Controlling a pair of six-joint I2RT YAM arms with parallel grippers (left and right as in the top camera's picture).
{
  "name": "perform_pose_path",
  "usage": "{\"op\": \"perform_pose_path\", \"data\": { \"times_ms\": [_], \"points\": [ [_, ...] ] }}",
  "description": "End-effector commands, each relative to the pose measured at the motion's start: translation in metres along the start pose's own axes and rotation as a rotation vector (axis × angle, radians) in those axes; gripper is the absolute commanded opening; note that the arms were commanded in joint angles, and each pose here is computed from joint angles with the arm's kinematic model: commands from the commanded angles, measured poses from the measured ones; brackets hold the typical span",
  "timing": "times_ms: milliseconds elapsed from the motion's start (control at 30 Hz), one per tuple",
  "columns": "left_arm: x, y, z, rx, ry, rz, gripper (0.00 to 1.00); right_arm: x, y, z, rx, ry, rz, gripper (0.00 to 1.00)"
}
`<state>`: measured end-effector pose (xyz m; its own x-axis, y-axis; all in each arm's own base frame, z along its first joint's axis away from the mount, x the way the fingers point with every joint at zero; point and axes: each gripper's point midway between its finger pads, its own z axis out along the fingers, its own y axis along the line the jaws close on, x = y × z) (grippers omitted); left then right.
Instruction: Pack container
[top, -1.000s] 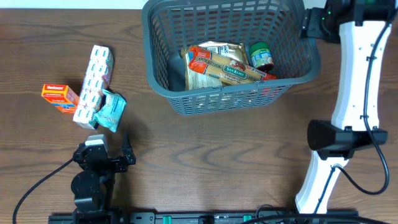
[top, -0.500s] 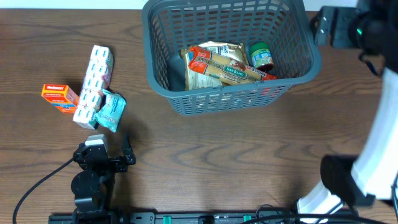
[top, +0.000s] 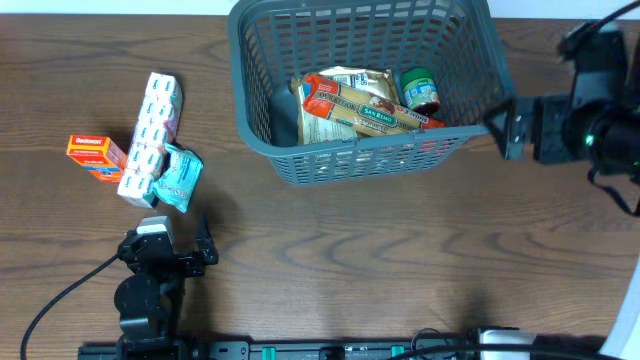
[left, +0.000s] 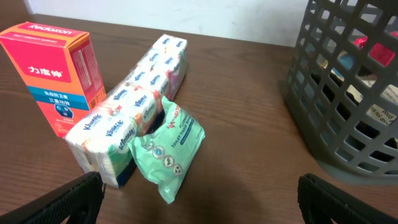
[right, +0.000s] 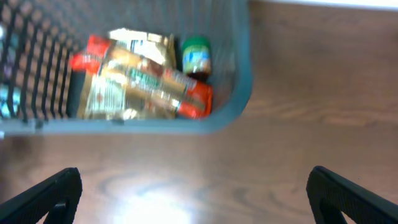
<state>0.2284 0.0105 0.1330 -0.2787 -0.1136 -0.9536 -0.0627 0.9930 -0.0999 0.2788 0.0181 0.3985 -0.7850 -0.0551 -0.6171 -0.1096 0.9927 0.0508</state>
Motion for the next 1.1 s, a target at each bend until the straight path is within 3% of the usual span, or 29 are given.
{"op": "perform_pose_path", "data": {
  "times_ms": [0, 267, 467, 1067],
  "points": [
    [0.010, 0.003, 0.003, -0.012, 0.021, 0.011, 0.98, 0.022, 0.006, -0.006, -0.026, 0.021, -0.029, 0.99],
    [0.010, 0.003, 0.003, -0.012, 0.021, 0.011, 0.98, 0.070, 0.005, -0.034, 0.015, -0.003, -0.030, 0.99],
    [0.010, 0.003, 0.003, -0.012, 0.021, 0.011, 0.98, 0.107, -0.001, -0.028, 0.052, 0.054, 0.005, 0.99],
    [0.010, 0.003, 0.003, -0.012, 0.021, 0.011, 0.98, 0.110, -0.001, -0.026, 0.053, 0.063, 0.016, 0.99]
  ]
}}
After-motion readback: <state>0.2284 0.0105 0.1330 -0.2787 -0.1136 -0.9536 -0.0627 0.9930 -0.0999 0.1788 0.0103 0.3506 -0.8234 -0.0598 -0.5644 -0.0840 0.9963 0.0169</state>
